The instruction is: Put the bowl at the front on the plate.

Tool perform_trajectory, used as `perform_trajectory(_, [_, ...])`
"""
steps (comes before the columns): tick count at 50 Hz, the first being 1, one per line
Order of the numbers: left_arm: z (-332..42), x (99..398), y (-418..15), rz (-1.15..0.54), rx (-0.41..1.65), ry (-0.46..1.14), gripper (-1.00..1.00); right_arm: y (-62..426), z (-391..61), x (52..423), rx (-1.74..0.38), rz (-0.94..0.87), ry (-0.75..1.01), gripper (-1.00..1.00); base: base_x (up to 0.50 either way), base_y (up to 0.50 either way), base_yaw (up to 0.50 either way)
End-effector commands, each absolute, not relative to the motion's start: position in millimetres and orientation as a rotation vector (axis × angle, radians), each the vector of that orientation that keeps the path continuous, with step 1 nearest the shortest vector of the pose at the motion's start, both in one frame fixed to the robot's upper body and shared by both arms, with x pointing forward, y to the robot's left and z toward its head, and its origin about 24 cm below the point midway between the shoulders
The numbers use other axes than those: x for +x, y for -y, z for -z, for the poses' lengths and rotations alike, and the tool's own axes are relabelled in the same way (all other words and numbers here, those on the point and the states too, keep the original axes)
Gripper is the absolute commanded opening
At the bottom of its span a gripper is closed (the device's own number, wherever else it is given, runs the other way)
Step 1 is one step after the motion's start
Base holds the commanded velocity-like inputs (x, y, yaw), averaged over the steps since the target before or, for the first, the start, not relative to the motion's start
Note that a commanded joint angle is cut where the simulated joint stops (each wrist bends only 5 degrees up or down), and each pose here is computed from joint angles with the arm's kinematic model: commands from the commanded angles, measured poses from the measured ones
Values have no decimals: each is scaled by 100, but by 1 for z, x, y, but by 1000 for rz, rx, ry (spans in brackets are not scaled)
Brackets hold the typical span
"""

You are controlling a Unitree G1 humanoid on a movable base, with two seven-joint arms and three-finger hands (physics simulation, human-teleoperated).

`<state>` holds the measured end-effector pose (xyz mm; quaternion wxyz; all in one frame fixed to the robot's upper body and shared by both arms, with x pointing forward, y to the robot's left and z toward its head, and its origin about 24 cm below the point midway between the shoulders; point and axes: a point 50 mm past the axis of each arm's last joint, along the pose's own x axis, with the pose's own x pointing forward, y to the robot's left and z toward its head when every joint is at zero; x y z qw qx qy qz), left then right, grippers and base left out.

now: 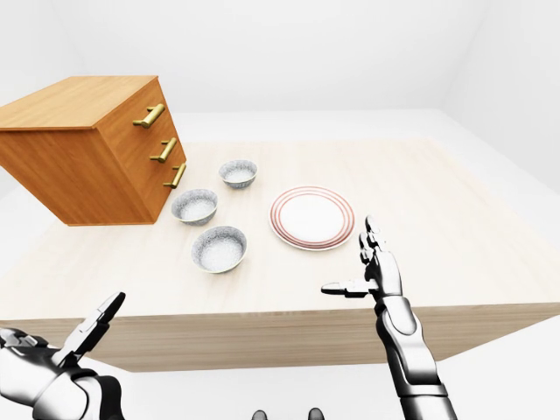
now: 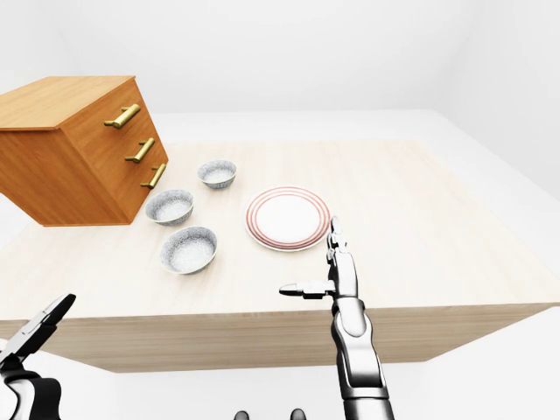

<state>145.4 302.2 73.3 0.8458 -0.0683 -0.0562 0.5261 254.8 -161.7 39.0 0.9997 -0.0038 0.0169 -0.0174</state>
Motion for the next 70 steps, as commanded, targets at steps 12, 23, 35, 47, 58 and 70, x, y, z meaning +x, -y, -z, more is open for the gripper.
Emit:
perform_trajectory(12, [-72,142,-300,-1078,-137,130,100,160,-42,253,-23,15,-21,100,0,0,0])
perform_trajectory(23, [-76,142,-299,-1040,-157,131,100,158,-47,253,-16,10,-7,100,0,0,0])
perform_trajectory(35, [-85,140,-299,-1023,-167,175,100,141,-97,253,-249,-54,187,100,0,0,0])
perform_trajectory(47, [-78,143,-299,-1037,-141,138,100,104,-147,261,-580,-170,408,100,0,0,0])
perform_trajectory(58, [-79,143,-299,-1042,-137,142,100,62,-155,282,-1011,-255,399,100,0,0,0])
perform_trajectory(70, [-78,143,-299,-1041,-133,133,100,34,-153,302,-1306,-377,258,100,0,0,0])
